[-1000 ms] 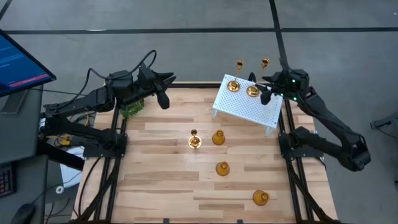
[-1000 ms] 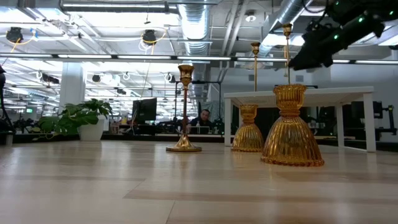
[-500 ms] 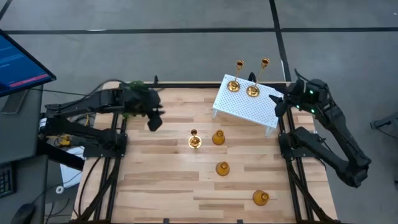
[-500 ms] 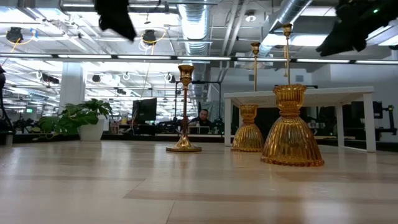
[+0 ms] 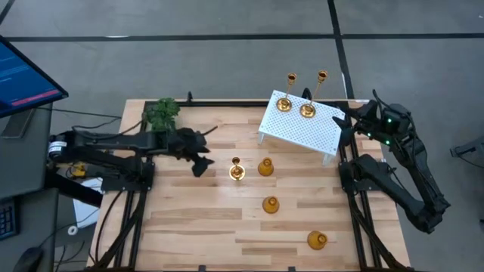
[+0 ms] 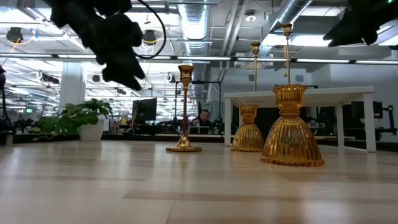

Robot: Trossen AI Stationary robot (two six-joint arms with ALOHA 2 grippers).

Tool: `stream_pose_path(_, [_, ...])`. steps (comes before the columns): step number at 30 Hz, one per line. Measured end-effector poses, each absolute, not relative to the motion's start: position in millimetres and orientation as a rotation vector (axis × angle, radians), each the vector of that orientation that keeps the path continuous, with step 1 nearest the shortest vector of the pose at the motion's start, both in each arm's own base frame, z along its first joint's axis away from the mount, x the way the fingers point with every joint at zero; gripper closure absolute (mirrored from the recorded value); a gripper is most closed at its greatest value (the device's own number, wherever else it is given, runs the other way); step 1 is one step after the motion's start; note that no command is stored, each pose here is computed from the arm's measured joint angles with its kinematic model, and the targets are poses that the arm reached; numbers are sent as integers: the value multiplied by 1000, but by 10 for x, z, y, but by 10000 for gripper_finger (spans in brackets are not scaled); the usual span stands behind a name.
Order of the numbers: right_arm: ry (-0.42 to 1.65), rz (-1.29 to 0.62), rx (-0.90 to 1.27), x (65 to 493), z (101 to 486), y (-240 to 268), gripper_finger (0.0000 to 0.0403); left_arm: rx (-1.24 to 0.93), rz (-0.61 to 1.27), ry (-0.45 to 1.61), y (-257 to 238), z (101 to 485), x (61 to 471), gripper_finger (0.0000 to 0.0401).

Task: Pick & Place candle stick holders
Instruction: Put the gold candle holder on the shelf aligned with the other gold candle holders

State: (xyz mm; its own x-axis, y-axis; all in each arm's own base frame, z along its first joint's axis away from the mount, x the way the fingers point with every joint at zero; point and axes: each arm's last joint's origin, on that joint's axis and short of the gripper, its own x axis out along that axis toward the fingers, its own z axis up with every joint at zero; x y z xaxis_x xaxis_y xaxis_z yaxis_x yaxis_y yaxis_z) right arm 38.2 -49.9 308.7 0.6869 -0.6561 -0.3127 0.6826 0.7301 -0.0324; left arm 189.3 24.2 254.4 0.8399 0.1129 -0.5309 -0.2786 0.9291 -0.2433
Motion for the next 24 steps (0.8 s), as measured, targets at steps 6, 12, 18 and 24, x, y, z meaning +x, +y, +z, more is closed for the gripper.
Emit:
stream_pose_path(6, [307, -751, 89, 383, 3094, -501, 181, -260, 154, 478, 195, 2248, 2071, 131])
stream_pose_path(12, [303, -752, 93, 384, 3096, -502, 182, -265, 107, 455, 200, 2073, 2316, 131])
stream_pose_path(18, [295, -754, 106, 385, 3098, -502, 182, -270, 62, 388, 208, 1963, 2523, 132])
stream_pose_path(24, [295, -753, 105, 385, 3099, -502, 182, -272, 24, 321, 208, 1923, 2632, 132])
